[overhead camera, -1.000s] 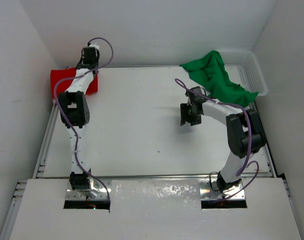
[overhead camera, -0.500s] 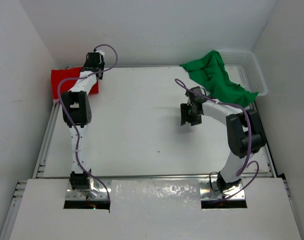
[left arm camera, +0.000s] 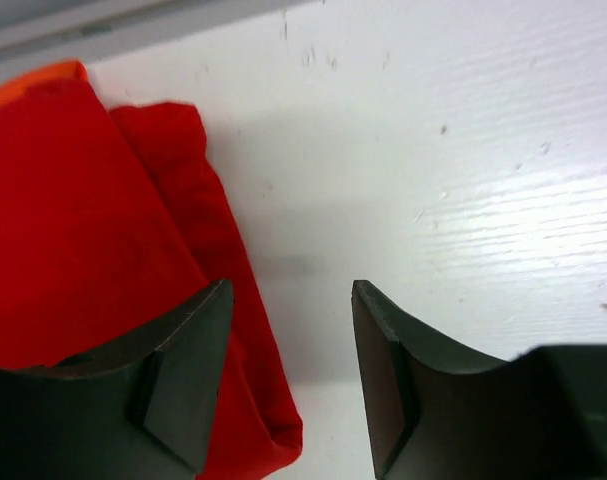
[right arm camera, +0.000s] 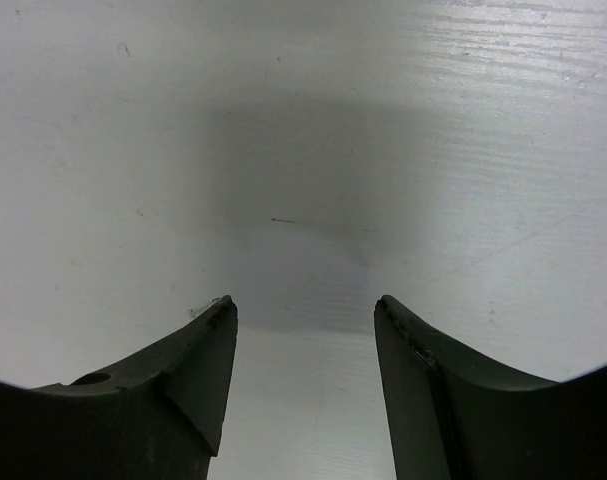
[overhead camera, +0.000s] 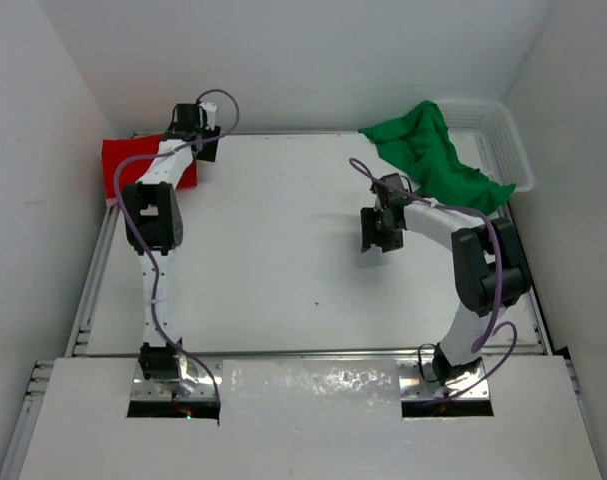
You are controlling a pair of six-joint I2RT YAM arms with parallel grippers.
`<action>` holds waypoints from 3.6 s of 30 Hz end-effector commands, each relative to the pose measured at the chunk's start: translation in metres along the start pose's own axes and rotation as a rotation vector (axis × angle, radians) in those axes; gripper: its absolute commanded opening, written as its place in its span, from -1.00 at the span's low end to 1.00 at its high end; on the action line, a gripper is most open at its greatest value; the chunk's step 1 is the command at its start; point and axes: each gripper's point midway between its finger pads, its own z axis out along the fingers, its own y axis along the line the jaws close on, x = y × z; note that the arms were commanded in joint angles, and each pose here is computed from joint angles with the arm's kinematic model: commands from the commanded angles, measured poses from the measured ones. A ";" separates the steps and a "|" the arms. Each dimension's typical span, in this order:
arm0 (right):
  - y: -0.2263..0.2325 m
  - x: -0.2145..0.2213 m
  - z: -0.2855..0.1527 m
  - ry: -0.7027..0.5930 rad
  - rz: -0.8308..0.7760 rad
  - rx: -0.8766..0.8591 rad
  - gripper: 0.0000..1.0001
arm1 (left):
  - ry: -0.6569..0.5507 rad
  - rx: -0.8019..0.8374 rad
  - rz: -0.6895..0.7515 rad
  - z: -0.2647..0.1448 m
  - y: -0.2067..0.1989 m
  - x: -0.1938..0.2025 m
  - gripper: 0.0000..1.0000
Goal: Fold and stack the t-shirts
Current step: Put the neatly folded tshirt into the corner of the board with the left arm, then grab crumpled tshirt from bin with the right arm
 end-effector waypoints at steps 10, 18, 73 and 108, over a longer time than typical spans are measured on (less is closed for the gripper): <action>-0.001 -0.027 -0.021 -0.082 0.000 -0.008 0.11 | -0.076 0.061 -0.054 -0.149 0.017 -0.046 0.14; -0.008 -0.027 -0.047 -0.133 0.018 0.003 0.17 | 0.115 0.237 0.073 -0.212 -0.020 0.086 0.21; -0.266 -0.342 -0.059 -0.764 0.729 0.064 0.24 | 0.381 0.256 0.473 -0.231 -0.113 0.316 0.07; -0.259 -0.367 -0.092 -0.956 0.617 0.027 -1.00 | 0.564 0.172 0.517 -0.217 -0.097 0.356 -0.03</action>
